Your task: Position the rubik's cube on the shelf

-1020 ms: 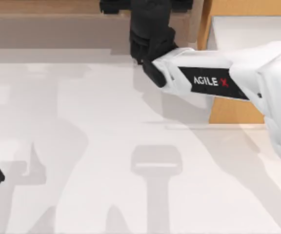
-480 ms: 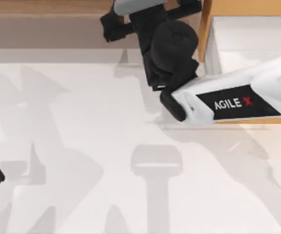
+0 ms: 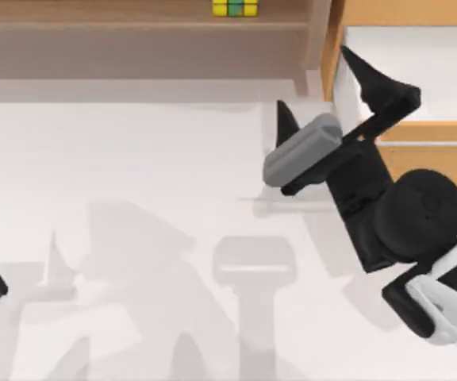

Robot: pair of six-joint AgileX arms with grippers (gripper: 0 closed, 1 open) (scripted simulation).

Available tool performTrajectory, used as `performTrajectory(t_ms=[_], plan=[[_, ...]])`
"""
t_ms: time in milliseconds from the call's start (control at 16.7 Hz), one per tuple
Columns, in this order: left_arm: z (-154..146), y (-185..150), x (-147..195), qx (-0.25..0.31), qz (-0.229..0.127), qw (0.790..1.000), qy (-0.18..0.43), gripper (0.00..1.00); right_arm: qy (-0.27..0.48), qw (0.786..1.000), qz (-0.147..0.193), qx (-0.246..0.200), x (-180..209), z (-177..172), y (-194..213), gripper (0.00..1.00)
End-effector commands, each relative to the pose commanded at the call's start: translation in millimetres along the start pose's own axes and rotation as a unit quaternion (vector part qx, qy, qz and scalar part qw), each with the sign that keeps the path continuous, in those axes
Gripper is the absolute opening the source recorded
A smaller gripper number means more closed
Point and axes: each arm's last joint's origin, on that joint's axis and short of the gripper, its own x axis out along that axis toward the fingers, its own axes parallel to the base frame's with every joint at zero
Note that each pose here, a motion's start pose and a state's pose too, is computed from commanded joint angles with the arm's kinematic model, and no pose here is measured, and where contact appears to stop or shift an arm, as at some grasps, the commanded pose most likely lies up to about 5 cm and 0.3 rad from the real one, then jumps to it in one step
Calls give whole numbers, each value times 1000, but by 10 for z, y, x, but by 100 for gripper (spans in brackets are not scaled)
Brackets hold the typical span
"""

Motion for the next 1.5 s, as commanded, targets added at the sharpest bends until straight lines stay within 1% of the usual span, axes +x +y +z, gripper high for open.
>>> performTrajectory(t_ms=[120, 300, 420, 540, 660, 720, 900, 960, 1140, 1500], plan=[[0, 0, 0, 0, 0, 1000, 0, 100, 22, 996, 18, -88, -335, -240, -77, 100], [0, 0, 0, 0, 0, 1000, 0, 100, 75, 976, 33, -200, -677, -575, -229, 100], [0, 0, 0, 0, 0, 1000, 0, 100, 119, 959, 41, -255, -805, -774, -320, 100], [0, 0, 0, 0, 0, 1000, 0, 100, 161, 941, 54, -293, -876, -949, -377, 100], [0, 0, 0, 0, 0, 1000, 0, 100, 189, 929, 64, -312, -907, -1057, -400, 100], [0, 0, 0, 0, 0, 1000, 0, 100, 192, 927, 65, -314, -911, -1072, -402, 100], [0, 0, 0, 0, 0, 1000, 0, 100, 192, 927, 65, -314, -911, -1072, -402, 100], [0, 0, 0, 0, 0, 1000, 0, 100, 192, 927, 75, -315, -915, -1084, -366, 100], [0, 0, 0, 0, 0, 1000, 0, 100, 192, 927, 66, -314, -852, -1096, -387, 100], [0, 0, 0, 0, 0, 1000, 0, 100, 192, 927, 65, -314, -688, -1169, -401, 100]])
